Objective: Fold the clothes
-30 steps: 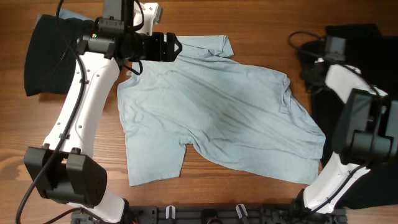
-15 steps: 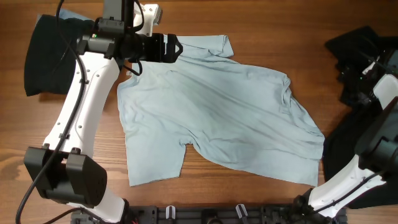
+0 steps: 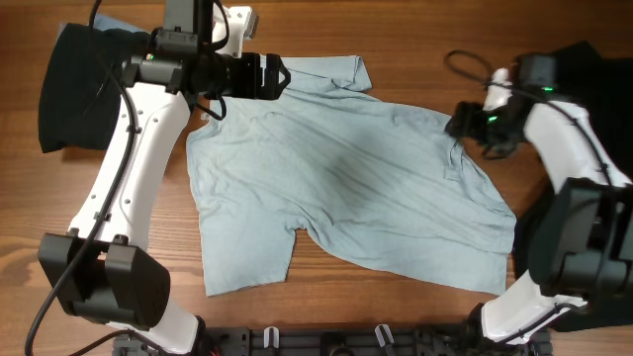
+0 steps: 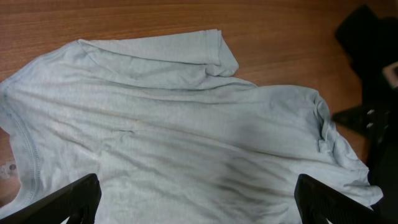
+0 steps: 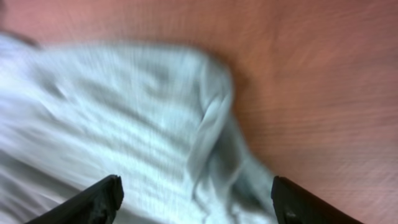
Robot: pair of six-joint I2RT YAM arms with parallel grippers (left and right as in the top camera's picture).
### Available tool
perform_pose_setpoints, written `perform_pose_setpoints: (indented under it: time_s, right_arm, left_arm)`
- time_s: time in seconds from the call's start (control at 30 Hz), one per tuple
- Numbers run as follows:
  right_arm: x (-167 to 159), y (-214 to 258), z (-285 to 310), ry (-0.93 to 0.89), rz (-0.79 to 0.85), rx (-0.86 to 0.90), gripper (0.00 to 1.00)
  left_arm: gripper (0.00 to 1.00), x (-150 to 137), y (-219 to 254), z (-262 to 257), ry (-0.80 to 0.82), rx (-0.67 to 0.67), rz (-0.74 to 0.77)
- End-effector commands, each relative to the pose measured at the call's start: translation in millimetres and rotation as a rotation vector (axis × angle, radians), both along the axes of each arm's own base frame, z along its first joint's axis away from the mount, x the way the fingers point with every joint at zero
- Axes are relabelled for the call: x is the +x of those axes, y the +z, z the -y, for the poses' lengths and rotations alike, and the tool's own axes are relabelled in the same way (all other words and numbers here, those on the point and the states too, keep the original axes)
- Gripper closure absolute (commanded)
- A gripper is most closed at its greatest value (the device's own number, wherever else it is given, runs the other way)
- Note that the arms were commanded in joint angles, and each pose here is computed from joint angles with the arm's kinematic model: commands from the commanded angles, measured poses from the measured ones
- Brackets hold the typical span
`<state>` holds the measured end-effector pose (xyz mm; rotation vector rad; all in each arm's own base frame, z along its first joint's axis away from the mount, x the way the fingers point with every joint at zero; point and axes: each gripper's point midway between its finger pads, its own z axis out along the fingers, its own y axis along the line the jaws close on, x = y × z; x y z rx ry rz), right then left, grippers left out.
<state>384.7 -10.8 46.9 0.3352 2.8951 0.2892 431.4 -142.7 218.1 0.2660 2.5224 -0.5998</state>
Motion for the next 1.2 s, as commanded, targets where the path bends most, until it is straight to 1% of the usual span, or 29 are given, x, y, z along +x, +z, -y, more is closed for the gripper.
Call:
perform_pose_setpoints:
  time_s: [0.0, 0.03, 0.07, 0.1, 0.13, 0.17, 0.2, 0.23, 0.27, 0.3, 0.37, 0.47, 0.5, 0.57, 0.63, 0.7, 0.77, 0.9, 0.97, 1.03, 1.17]
  right_arm:
    - [-21.0, -17.4, 13.5, -0.083, -0.100, -0.201, 0.14]
    - [-22.6, -19.0, 9.9, -0.074, -0.104, -0.203, 0.14]
    - [-22.8, -19.2, 7.3, -0.067, -0.104, -0.203, 0.18]
    - [-22.8, -19.8, 5.7, -0.063, -0.105, -0.203, 0.24]
    - [-22.5, -19.8, 4.9, -0.061, -0.104, -0.203, 0.33]
    - [-22.3, -19.9, 5.2, -0.073, -0.104, -0.203, 0.40]
    - [-22.3, -19.9, 6.5, -0.087, -0.104, -0.208, 0.42]
    - [-22.2, -20.3, 9.8, -0.106, -0.105, -0.222, 0.41]
    - [-21.1, -21.5, 11.1, -0.108, -0.101, -0.229, 0.37]
    - [-21.0, -23.1, 10.9, -0.107, -0.101, -0.228, 0.38]
    - [-23.1, -26.8, 6.7, -0.092, -0.111, -0.211, 0.55]
    - [-28.6, -31.7, 1.2, -0.042, -0.125, -0.197, 0.73]
    - [-29.3, -32.5, 1.2, -0.039, -0.126, -0.197, 0.74]
    - [-27.2, -32.3, 1.3, -0.041, -0.118, -0.197, 0.72]
    - [-23.6, -31.8, 1.4, -0.047, -0.104, -0.196, 0.69]
    - [-22.5, -32.1, 0.7, -0.063, -0.101, -0.189, 0.63]
    - [-22.2, -32.4, -3.9, -0.063, -0.101, -0.161, 0.60]
    - [-22.5, -34.1, -12.5, -0.052, -0.106, -0.113, 0.64]
    - [-28.2, -35.3, -17.9, -0.038, -0.130, -0.084, 0.63]
    - [-33.7, -35.5, -20.9, -0.023, -0.151, -0.070, 0.59]
    - [-38.6, -31.7, -7.9, -0.028, -0.174, -0.144, 0.63]
  left_arm:
    - [0.00, -0.1, 11.8, -1.0, -0.010, 0.002, 0.037]
    - [0.00, 0.0, 11.8, -1.0, -0.010, 0.002, 0.037]
    - [0.00, 0.0, 11.9, -1.0, -0.010, 0.002, 0.037]
    - [0.00, 0.0, 11.9, -1.0, -0.010, 0.002, 0.037]
    - [0.00, 0.0, 11.9, -1.0, -0.010, 0.002, 0.037]
    - [0.00, 0.0, 11.8, -1.0, -0.010, 0.002, 0.037]
    - [0.00, 0.0, 11.8, -1.0, -0.010, 0.002, 0.037]
    - [0.00, 0.0, 11.8, -1.0, -0.010, 0.002, 0.037]
    - [0.00, -0.1, 11.8, -0.9, -0.011, 0.002, 0.037]
    - [0.00, 0.0, 11.8, -1.0, -0.010, 0.002, 0.037]
    - [0.00, 0.0, 11.8, -1.0, -0.010, 0.002, 0.037]
    - [0.00, 0.0, 11.9, -1.0, -0.010, 0.002, 0.037]
    - [0.00, 0.0, 11.9, -1.0, -0.010, 0.002, 0.037]
    - [0.00, 0.4, 11.8, -1.5, -0.008, 0.005, 0.039]
    - [0.00, 1.3, 11.1, -3.5, -0.001, 0.015, 0.040]
    - [0.00, 1.7, 10.5, -4.9, 0.005, 0.023, 0.041]
    - [0.00, 1.7, 10.5, -4.9, 0.005, 0.023, 0.041]
    - [0.00, 1.8, 10.6, -4.9, 0.005, 0.023, 0.041]
    - [0.00, 1.8, 10.6, -4.9, 0.005, 0.023, 0.041]
    - [0.00, 1.7, 10.5, -4.9, 0.005, 0.023, 0.041]
    - [0.00, 1.9, 10.5, -5.1, 0.005, 0.024, 0.041]
